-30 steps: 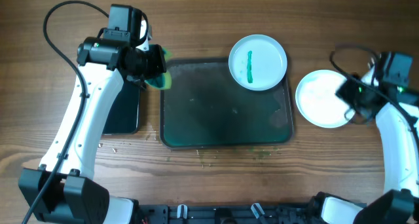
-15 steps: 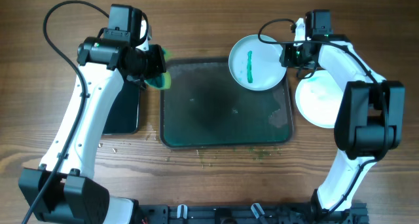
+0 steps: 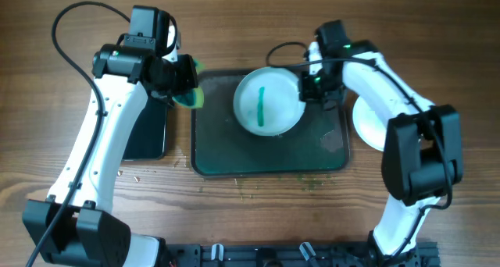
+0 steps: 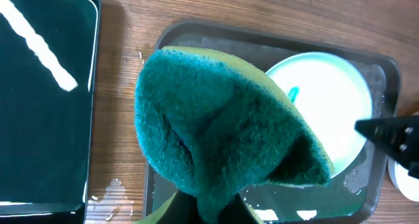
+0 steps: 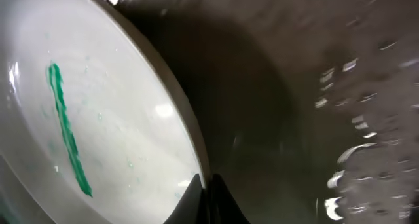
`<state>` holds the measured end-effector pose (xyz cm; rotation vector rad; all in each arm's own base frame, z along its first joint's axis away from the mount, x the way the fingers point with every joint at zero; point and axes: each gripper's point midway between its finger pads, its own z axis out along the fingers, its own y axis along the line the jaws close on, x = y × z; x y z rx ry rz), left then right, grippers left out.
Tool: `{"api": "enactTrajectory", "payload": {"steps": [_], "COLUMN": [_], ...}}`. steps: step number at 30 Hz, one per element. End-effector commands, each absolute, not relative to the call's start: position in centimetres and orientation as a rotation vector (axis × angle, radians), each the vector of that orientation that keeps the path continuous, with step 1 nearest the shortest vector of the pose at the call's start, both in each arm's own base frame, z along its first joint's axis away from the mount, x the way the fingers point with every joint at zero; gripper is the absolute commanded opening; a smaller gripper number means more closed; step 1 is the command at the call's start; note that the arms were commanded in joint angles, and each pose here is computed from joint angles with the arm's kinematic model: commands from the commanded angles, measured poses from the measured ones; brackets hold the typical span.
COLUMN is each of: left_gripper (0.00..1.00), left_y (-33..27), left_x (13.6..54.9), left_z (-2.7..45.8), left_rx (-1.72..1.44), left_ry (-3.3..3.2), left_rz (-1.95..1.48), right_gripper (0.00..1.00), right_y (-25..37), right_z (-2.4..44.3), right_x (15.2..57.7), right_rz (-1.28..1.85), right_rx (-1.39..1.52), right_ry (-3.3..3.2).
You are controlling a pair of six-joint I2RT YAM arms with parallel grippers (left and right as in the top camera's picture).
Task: Clean dirty plates on tray and stack at the side
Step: 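Pull the top plate to tray center with the right gripper, then scrub the third plate with the sponge in the left gripper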
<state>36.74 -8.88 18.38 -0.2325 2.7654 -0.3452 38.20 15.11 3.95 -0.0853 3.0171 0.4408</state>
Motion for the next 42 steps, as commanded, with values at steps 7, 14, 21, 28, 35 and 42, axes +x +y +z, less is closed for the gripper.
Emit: {"api": "enactTrajectory", "payload": {"steps": [7,14,21,28,35,42], "left_gripper": [0.04,0.04,0.04,0.04,0.04,0.04], "left_y": [-12.0,-18.6,-19.4,-26.1,-19.9,-11.7], "left_x": [34.7,34.7,34.9,32.1,37.6,36.8], "left_z": [10.9,4.3,-0.5,0.2,-0.9,0.0], "left_rx": [-0.141,0.129,0.050,0.427,0.070,-0.323], "left_ry": [2.964,3.036,3.095,3.054,2.932,2.825], "left_rz": [-0.408,-0.414,-0.321,-0.687,-0.110,0.470], "right_gripper": [0.04,0.04,0.04,0.04,0.04,0.04], "right_y": [18.0,18.4,18.5,18.6,18.5,18.5], "right_z": [0.7,0.3,0.3,0.3,0.3,0.3], "right_x": [34.8,34.6,34.8,35.0,35.0,35.1], "right_rz": [0.568,0.608,0.610,0.612,0.611,0.601], "right_rx": [-0.062,-0.106,-0.107,-0.109,-0.108,-0.105], "right_ry": [3.068,3.059,3.052,3.042,3.044,3.039]}}
